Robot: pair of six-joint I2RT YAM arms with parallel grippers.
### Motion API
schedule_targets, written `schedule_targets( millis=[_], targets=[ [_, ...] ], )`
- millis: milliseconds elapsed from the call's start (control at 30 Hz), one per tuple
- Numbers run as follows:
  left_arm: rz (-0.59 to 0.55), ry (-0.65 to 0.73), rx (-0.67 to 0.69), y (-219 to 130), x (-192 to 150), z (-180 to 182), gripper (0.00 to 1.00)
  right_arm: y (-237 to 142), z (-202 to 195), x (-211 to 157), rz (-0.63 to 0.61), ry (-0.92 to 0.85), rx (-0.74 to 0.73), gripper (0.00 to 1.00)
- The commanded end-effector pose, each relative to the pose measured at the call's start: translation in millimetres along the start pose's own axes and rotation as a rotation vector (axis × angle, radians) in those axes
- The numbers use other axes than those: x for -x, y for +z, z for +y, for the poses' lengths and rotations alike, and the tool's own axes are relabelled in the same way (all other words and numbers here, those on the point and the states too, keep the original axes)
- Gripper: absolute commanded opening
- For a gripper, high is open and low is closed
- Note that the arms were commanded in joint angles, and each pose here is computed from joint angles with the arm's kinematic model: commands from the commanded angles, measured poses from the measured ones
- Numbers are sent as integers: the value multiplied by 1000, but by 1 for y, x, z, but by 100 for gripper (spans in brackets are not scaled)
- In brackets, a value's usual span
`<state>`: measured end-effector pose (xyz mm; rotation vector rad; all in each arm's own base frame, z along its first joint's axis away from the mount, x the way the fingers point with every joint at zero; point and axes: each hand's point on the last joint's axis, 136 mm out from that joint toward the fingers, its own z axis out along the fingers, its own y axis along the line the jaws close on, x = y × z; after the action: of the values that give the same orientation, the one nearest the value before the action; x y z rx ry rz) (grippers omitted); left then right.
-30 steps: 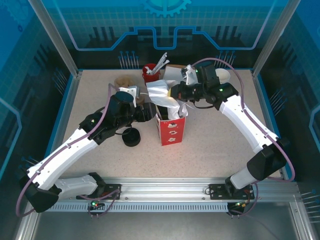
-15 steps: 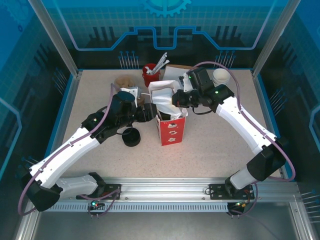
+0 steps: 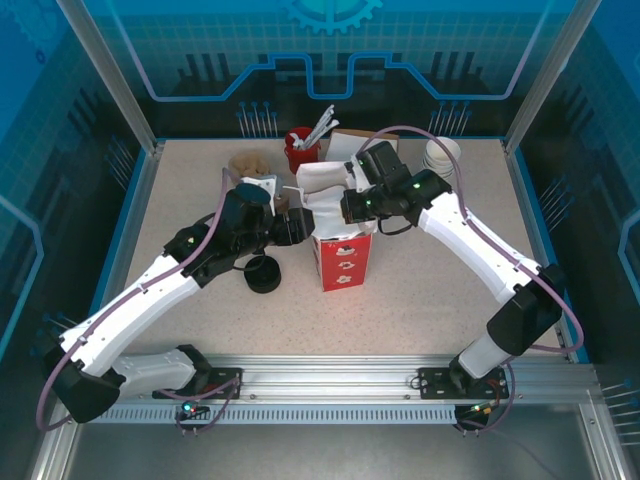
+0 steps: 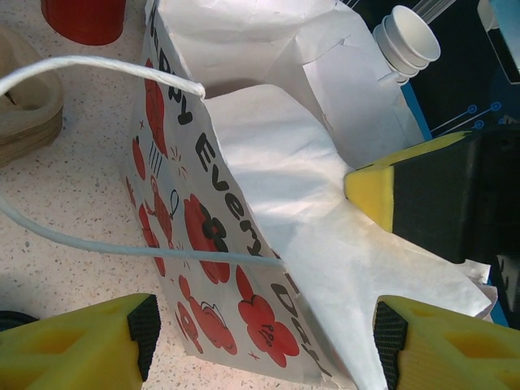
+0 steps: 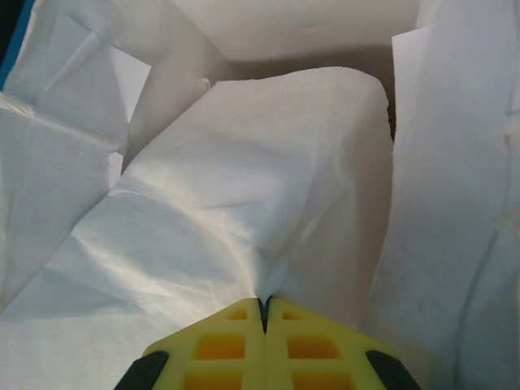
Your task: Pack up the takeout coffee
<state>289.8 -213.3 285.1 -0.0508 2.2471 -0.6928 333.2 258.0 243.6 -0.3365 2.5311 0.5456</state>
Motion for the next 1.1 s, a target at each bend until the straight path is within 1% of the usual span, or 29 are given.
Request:
schedule_targets(
  millis=[0,300,800,967,1000,1033,1067],
  targets=[
    [-5,-18,-5,-4,0,3,72,4,8,1,5,-89,-23,0],
    [-11,-23,1,-7,0,8,72,20,16,-11,57,-218,-54,0],
    [-7,-25,-2,-7,-2,9,72,21,-11,-12,71,-338,-272,0],
    [-6,-25,3,-7,-3,11,73,18,2,-8,49,-344,-221,0],
    [-8,-26,4,-7,-3,12,73,16,7,-7,41,-343,-196,2],
    [-10,-26,3,-8,-2,12,73,14,12,-5,31,-340,-181,8],
    [-11,-27,4,-8,-2,12,73,12,16,-3,23,-340,-168,11]
  ],
)
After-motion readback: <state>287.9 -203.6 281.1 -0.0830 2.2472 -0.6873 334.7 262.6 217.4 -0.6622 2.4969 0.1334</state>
